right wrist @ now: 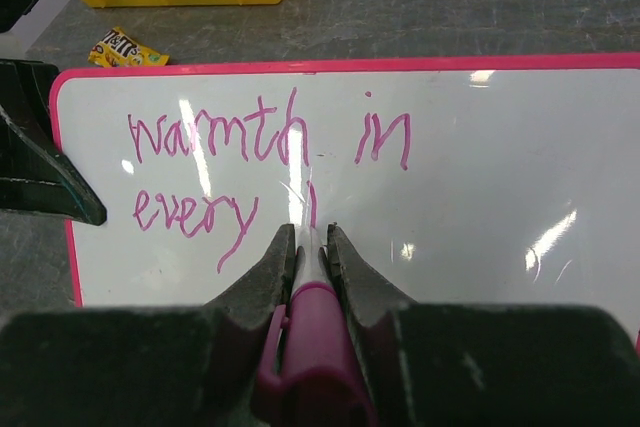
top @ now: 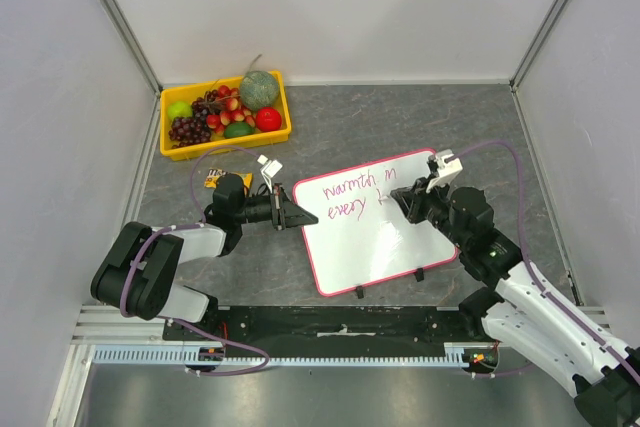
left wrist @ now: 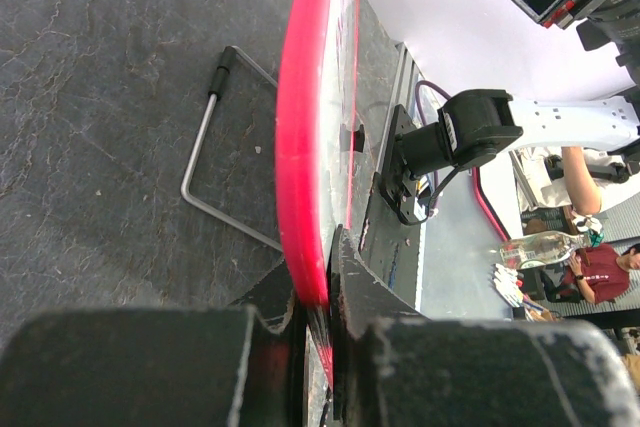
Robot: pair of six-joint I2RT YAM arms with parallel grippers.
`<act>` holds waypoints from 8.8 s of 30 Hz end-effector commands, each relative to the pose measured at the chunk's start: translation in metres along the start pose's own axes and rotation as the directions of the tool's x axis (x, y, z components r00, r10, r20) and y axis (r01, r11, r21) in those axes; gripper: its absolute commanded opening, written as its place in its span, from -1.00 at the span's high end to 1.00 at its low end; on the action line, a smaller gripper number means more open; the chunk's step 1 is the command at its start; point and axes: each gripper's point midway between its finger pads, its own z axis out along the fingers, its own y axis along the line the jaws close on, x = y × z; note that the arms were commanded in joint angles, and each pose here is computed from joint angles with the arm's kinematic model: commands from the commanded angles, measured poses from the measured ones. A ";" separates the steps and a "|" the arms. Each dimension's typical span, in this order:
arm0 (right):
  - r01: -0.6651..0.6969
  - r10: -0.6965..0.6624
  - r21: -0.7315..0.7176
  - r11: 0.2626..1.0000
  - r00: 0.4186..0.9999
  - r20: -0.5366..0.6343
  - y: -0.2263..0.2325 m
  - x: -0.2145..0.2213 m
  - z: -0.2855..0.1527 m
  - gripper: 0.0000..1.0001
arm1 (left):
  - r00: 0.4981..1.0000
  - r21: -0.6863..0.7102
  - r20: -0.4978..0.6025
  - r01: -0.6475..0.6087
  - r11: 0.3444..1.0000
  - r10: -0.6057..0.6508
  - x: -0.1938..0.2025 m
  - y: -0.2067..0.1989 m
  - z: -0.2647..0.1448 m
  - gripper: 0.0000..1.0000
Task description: Write a sentence on the whiteboard
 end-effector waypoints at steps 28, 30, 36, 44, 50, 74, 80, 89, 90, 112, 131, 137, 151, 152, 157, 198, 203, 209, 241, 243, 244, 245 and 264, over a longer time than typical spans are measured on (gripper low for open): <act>0.014 -0.012 0.091 0.996 1.000 -0.025 -0.020 0.014 -0.010 1.00 | 0.988 -0.028 -0.043 -0.151 0.988 0.150 0.017 0.019 0.001 0.96; 0.010 -0.007 0.086 0.996 0.999 -0.035 -0.019 0.018 -0.011 1.00 | 0.988 -0.029 -0.042 -0.151 0.988 0.150 0.017 0.019 0.001 0.96; -0.001 0.004 0.076 0.997 0.999 -0.033 -0.018 0.019 -0.016 1.00 | 0.988 -0.028 -0.043 -0.151 0.988 0.150 0.018 0.019 0.002 0.96; -0.005 0.004 0.026 1.000 0.999 0.040 -0.003 -0.013 -0.018 1.00 | 0.988 -0.029 -0.042 -0.153 0.988 0.151 0.017 0.019 0.002 0.96; 0.010 -0.009 -0.007 1.000 0.994 0.110 0.007 -0.044 -0.023 1.00 | 0.988 -0.031 -0.042 -0.150 0.988 0.148 0.017 0.020 0.001 0.96; 0.015 -0.024 0.124 0.992 0.997 0.073 -0.020 -0.023 -0.002 1.00 | 0.988 -0.026 -0.044 -0.151 0.988 0.150 0.018 0.018 0.002 0.96; 0.014 -0.019 0.130 0.991 0.999 0.039 -0.024 -0.007 -0.005 1.00 | 0.988 -0.028 -0.045 -0.149 0.989 0.147 0.018 0.019 0.002 0.96; 0.009 -0.009 0.119 0.993 1.000 0.000 -0.025 0.009 -0.009 1.00 | 0.988 -0.026 -0.045 -0.148 0.989 0.147 0.017 0.019 0.002 0.96; 0.010 -0.010 0.117 0.993 1.000 -0.004 -0.025 0.011 -0.010 1.00 | 0.988 -0.026 -0.045 -0.150 0.988 0.149 0.018 0.019 0.002 0.96; 0.020 -0.017 0.224 0.974 1.000 -0.014 -0.044 0.013 -0.015 1.00 | 0.988 -0.026 -0.045 -0.147 0.989 0.146 0.018 0.019 0.002 0.96; 0.033 -0.049 0.234 0.972 0.997 0.060 -0.039 -0.026 -0.003 1.00 | 0.988 -0.026 -0.045 -0.148 0.989 0.147 0.018 0.019 0.002 0.96; 0.036 -0.041 0.226 0.974 0.999 0.017 -0.040 -0.010 -0.005 1.00 | 0.988 -0.024 -0.047 -0.147 0.989 0.146 0.018 0.019 0.002 0.96; 0.035 -0.019 0.207 0.978 0.997 -0.080 -0.042 0.027 -0.013 1.00 | 0.988 -0.025 -0.046 -0.148 0.989 0.147 0.018 0.019 0.002 0.96; 0.035 -0.018 0.204 0.978 0.996 -0.085 -0.042 0.029 -0.012 1.00 | 0.988 -0.025 -0.046 -0.148 0.989 0.147 0.018 0.019 0.002 0.96; 0.031 -0.012 0.198 0.980 0.995 -0.099 -0.041 0.033 -0.015 1.00 | 0.988 -0.025 -0.046 -0.148 0.989 0.147 0.018 0.019 0.002 0.96; 0.021 -0.044 0.254 0.967 0.996 0.084 -0.039 -0.042 -0.015 1.00 | 0.988 -0.028 -0.046 -0.146 0.989 0.145 0.018 0.020 0.002 0.96; 0.023 -0.042 0.276 0.961 0.997 0.062 -0.045 -0.033 -0.012 1.00 | 0.988 -0.027 -0.047 -0.146 0.989 0.145 0.018 0.020 0.002 0.96; 0.035 -0.050 0.259 0.965 0.997 0.050 -0.042 -0.030 -0.007 1.00 | 0.988 -0.025 -0.046 -0.148 0.989 0.147 0.018 0.019 0.002 0.96; 0.039 -0.045 0.285 0.958 0.999 0.016 -0.050 -0.014 -0.019 1.00 | 0.988 -0.027 -0.047 -0.148 0.989 0.146 0.018 0.019 0.002 0.96; 0.042 -0.052 0.294 0.955 0.998 0.027 -0.050 -0.021 -0.018 1.00 | 0.988 -0.028 -0.046 -0.147 0.989 0.146 0.018 0.020 0.002 0.96; 0.042 -0.055 0.292 0.955 0.998 0.035 -0.049 -0.025 -0.017 1.00 | 0.988 -0.026 -0.046 -0.149 0.989 0.147 0.018 0.019 0.002 0.96; 0.042 -0.055 0.294 0.955 0.998 0.036 -0.049 -0.025 -0.017 1.00 | 0.988 -0.026 -0.046 -0.149 0.989 0.147 0.018 0.019 0.002 0.96; 0.037 -0.036 0.270 0.962 0.999 -0.008 -0.048 -0.007 -0.017 1.00 | 0.988 -0.024 -0.048 -0.147 0.989 0.146 0.018 0.019 0.002 0.96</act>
